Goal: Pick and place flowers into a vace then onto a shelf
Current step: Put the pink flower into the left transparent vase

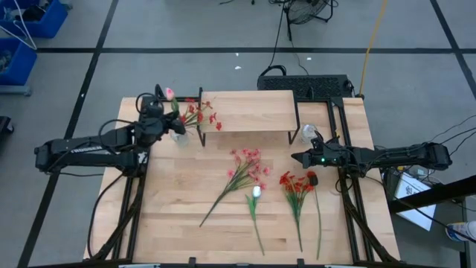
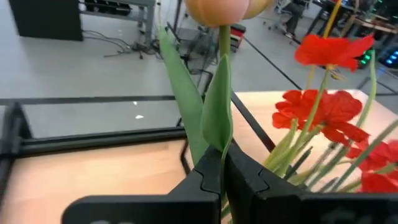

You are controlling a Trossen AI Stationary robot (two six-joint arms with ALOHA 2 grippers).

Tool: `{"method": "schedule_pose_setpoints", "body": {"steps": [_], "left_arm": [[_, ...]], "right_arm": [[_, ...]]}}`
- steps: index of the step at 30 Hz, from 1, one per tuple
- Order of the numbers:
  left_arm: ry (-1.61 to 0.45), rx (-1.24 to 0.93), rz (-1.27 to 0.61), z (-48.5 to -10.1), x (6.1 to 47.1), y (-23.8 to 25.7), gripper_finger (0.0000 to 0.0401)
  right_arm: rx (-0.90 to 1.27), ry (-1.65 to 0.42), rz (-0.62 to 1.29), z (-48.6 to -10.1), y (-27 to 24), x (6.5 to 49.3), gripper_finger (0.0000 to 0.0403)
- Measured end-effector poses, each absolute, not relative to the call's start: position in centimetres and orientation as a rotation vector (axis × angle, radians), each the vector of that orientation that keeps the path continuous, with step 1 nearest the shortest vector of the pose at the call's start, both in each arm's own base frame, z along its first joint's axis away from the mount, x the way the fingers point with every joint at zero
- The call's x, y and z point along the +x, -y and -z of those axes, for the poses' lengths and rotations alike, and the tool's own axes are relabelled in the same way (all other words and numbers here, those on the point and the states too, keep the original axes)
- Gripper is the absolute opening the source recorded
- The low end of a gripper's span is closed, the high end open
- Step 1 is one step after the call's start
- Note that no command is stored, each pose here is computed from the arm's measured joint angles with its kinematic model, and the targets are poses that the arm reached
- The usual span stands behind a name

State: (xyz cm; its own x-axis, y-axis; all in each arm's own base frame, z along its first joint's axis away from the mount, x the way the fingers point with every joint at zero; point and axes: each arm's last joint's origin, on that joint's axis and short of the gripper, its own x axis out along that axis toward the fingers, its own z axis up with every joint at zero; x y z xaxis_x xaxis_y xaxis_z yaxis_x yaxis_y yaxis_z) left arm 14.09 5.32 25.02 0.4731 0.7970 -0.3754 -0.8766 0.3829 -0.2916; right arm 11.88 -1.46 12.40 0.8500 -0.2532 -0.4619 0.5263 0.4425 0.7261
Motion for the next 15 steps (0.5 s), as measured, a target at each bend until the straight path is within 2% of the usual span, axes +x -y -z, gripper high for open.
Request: {"method": "schedule_pose_setpoints", "body": {"steps": [3, 15], "left_arm": [[-0.195, -0.512, -1.043, -24.91, 14.26, -5.27, 0.0024], [-0.165, -0.603, -1.095, -24.51, 14.03, -5.32, 0.0147]], "right_arm": [[1.003, -0.304, 0.493, -12.41, 1.46, 11.88, 0.0077], [1.0, -0.292, 0.51, -12.42, 1.52, 11.88, 0.0077]]}}
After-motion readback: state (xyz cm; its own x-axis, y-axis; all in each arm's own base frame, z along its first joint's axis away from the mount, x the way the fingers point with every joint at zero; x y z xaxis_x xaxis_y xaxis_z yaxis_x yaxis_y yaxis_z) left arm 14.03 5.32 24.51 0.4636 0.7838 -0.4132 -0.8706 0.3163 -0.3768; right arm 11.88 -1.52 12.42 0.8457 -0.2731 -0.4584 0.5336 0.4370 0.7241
